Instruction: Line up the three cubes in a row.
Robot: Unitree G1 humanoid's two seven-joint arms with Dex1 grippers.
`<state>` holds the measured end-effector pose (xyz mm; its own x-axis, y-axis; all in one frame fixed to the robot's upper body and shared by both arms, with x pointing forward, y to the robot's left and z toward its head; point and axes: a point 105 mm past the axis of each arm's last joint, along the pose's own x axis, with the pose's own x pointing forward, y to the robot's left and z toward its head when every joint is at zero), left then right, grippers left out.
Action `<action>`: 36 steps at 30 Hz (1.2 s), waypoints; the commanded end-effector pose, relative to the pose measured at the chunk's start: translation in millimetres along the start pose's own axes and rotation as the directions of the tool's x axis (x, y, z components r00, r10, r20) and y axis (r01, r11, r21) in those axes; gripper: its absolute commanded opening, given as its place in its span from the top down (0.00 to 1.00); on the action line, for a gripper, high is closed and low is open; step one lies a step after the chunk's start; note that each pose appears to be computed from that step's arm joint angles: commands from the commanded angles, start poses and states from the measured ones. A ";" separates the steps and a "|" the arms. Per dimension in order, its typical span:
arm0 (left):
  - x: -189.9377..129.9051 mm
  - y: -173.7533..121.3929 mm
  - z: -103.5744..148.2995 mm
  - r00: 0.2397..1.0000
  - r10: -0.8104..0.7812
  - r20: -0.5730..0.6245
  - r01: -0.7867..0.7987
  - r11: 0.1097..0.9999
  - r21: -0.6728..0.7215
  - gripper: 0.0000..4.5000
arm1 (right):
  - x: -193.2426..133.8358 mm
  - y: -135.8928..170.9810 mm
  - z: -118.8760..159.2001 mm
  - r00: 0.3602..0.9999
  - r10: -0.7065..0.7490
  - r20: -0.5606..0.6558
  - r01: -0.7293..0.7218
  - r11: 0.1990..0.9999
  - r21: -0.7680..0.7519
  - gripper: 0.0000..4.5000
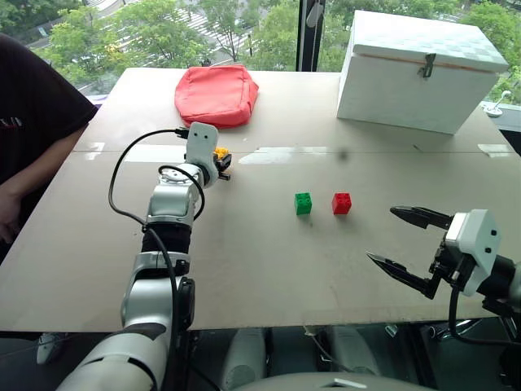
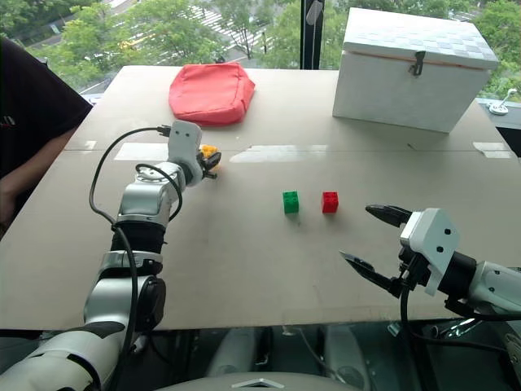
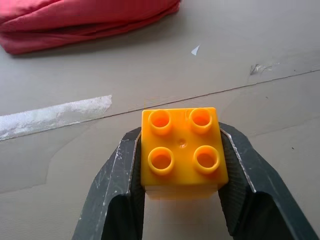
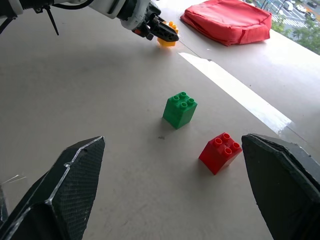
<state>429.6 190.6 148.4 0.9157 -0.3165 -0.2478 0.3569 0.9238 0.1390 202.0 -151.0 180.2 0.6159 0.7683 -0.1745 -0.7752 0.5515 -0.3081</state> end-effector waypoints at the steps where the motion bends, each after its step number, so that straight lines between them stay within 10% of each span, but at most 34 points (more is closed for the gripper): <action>1: -17.4 -33.5 29.2 0.926 -0.366 0.089 0.349 0.922 0.168 0.71 | -3.2 1.4 9.6 1.000 0.005 0.021 -0.004 0.999 -0.039 0.00; 6: -57.4 -61.2 20.5 0.645 -0.761 -0.068 0.746 0.608 0.271 0.71 | -4.1 -0.5 7.0 1.000 0.009 0.019 -0.008 0.999 -0.035 0.00; 15: -53.4 -59.1 -1.7 0.510 -0.796 -0.324 0.838 0.376 0.395 0.71 | -4.1 6.9 7.1 1.000 0.017 0.017 -0.017 1.000 -0.026 0.00; 36: -36.3 -71.4 -10.3 0.505 -0.791 -0.345 0.833 0.343 0.434 0.71 | -3.0 13.4 5.9 1.000 0.001 0.011 -0.001 1.000 -0.004 0.00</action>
<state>365.6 139.4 127.9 0.0943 -0.8057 -0.5848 0.9749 -0.0444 0.2183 192.3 -147.5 175.9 0.6185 0.7638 -0.1848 -0.7771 0.5595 -0.2882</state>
